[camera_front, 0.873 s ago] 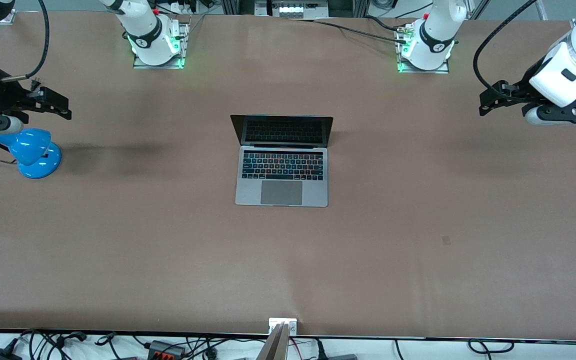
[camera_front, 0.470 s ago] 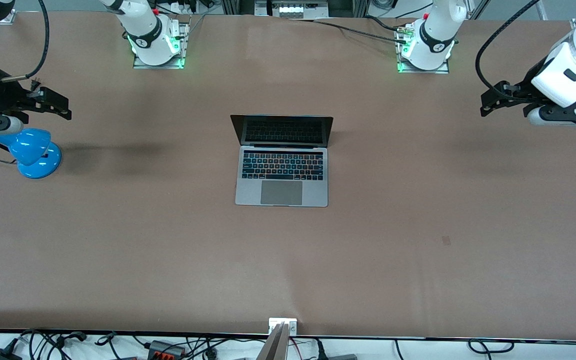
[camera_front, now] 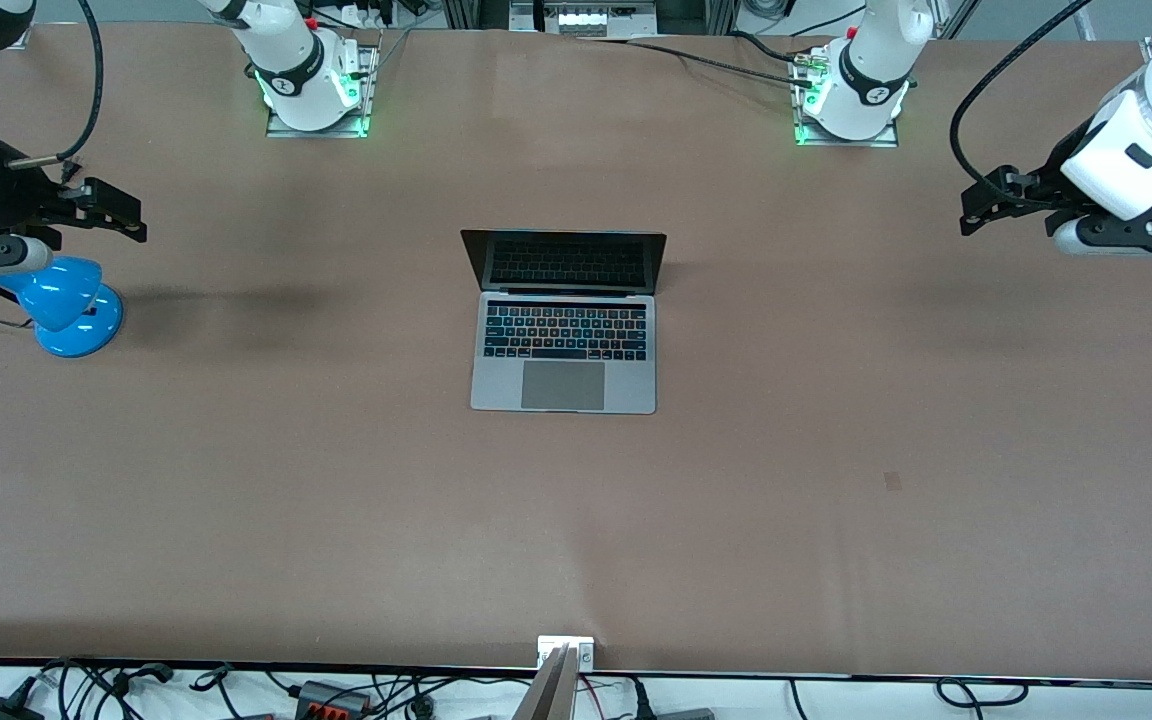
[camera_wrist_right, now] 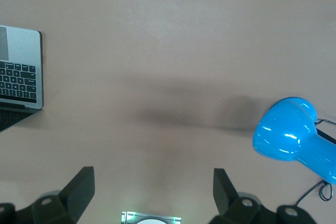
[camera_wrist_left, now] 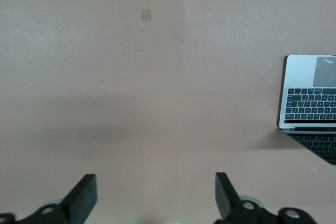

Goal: Close laptop with both arms from behind

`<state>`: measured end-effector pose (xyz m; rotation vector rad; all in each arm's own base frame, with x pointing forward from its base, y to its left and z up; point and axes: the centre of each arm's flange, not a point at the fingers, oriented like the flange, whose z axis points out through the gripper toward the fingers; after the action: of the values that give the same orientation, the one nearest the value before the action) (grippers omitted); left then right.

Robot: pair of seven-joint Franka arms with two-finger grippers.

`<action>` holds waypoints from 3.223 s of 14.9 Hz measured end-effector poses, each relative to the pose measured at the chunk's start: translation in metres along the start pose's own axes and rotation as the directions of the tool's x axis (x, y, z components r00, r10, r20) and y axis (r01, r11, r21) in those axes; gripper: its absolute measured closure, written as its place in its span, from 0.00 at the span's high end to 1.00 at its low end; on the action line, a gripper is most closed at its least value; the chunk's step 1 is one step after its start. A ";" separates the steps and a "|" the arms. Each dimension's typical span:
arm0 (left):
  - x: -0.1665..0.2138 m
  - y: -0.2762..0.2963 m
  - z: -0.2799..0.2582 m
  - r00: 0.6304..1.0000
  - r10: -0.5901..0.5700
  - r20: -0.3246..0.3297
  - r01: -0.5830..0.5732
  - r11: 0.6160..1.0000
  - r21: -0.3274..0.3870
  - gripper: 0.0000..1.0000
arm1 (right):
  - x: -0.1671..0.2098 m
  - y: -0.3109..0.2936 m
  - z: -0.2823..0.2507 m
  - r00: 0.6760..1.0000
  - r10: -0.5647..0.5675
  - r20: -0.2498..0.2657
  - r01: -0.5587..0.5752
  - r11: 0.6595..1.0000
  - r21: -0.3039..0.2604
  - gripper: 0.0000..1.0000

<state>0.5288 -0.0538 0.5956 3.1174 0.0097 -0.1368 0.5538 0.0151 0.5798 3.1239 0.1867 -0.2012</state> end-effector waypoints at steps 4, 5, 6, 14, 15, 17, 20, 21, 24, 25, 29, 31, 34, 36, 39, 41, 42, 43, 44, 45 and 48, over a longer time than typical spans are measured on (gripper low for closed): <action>-0.004 0.005 0.002 0.999 0.021 0.032 -0.022 1.000 0.003 0.67 | 0.007 0.000 0.002 1.000 -0.001 0.000 0.001 1.000 0.000 1.00; -0.005 0.007 0.000 0.999 0.025 0.036 -0.025 1.000 0.004 0.58 | 0.008 0.000 0.001 1.000 -0.001 -0.003 0.001 1.000 0.000 1.00; -0.006 0.009 -0.002 0.999 0.029 0.035 -0.029 1.000 0.004 0.46 | 0.008 0.000 -0.001 1.000 -0.001 -0.007 0.001 1.000 0.000 1.00; -0.009 0.030 0.007 0.993 0.078 0.085 -0.079 0.997 0.001 0.01 | 0.014 -0.001 0.018 0.998 -0.004 0.056 0.004 1.000 0.011 0.57; -0.009 0.037 0.008 0.992 0.088 0.091 -0.087 0.996 -0.014 0.01 | 0.015 -0.001 0.021 0.998 -0.005 0.067 0.004 1.000 0.012 0.43; -0.009 0.042 0.012 0.990 0.095 0.107 -0.090 0.995 -0.050 0.01 | 0.017 -0.003 0.026 0.997 -0.008 0.081 0.007 1.000 0.013 0.23; -0.010 0.046 0.016 0.986 0.103 0.129 -0.097 0.994 -0.056 0.01 | 0.019 -0.006 0.032 0.995 -0.012 0.094 0.009 0.999 0.031 0.01; -0.010 0.052 0.017 0.985 0.114 0.132 -0.107 0.993 -0.059 0.01 | 0.019 -0.007 0.034 0.995 -0.013 0.098 0.009 0.999 0.039 0.01; -0.014 0.085 0.028 0.972 0.171 0.163 -0.155 0.982 -0.107 0.01 | 0.018 -0.017 0.042 0.991 -0.029 0.127 0.020 0.998 0.066 0.01; -0.015 0.097 0.034 0.965 0.192 0.177 -0.171 0.977 -0.126 0.01 | 0.018 -0.026 0.046 0.989 -0.041 0.140 0.029 0.996 0.082 0.01; -0.020 0.151 0.061 0.950 0.232 0.210 -0.207 0.969 -0.132 0.01 | 0.016 -0.068 0.061 0.983 -0.038 0.179 0.018 0.994 0.110 0.01; -0.026 0.175 0.078 0.937 0.250 0.244 -0.224 0.966 -0.129 0.01 | 0.013 -0.103 0.064 0.981 -0.010 0.195 -0.010 0.995 0.099 0.01; -0.036 0.215 0.105 0.926 0.268 0.264 -0.242 0.962 -0.127 0.01 | 0.003 -0.160 0.072 0.974 0.038 0.221 -0.057 0.995 0.083 0.01; -0.041 0.239 0.128 0.929 0.278 0.243 -0.252 0.959 -0.132 0.01 | -0.005 -0.181 0.080 0.976 0.038 0.216 -0.055 0.996 0.072 0.01; -0.050 0.261 0.171 0.933 0.286 0.219 -0.260 0.955 -0.140 0.01 | -0.020 -0.200 0.097 0.982 0.060 0.179 -0.073 0.995 0.069 0.01; -0.055 0.273 0.195 0.938 0.260 0.231 -0.232 0.963 -0.140 0.01 | -0.038 -0.231 0.112 0.987 0.074 0.144 -0.083 0.995 0.062 0.01; -0.058 0.281 0.202 0.940 0.247 0.235 -0.219 0.965 -0.141 0.01 | -0.048 -0.248 0.121 0.989 0.069 0.129 -0.077 0.995 0.059 0.01; -0.061 0.289 0.207 0.940 0.243 0.237 -0.214 0.966 -0.144 0.01 | -0.055 -0.262 0.129 0.992 0.057 0.115 -0.064 0.996 0.058 0.01; -0.064 0.296 0.212 0.940 0.245 0.238 -0.214 0.966 -0.147 0.01 | -0.061 -0.276 0.139 0.994 0.047 0.102 -0.054 0.996 0.064 0.01; -0.066 0.302 0.217 0.939 0.245 0.241 -0.213 0.965 -0.151 0.01 | -0.066 -0.287 0.150 0.995 0.039 0.093 -0.047 0.996 0.081 0.01; -0.070 0.314 0.236 0.934 0.245 0.261 -0.210 0.965 -0.157 0.01 | -0.081 -0.313 0.182 0.997 0.005 0.074 -0.013 0.995 0.103 0.01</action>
<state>0.4406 -0.3731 0.3737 2.9140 -0.3339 -0.5450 0.4131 0.3141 0.4108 3.2124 0.1669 -0.3361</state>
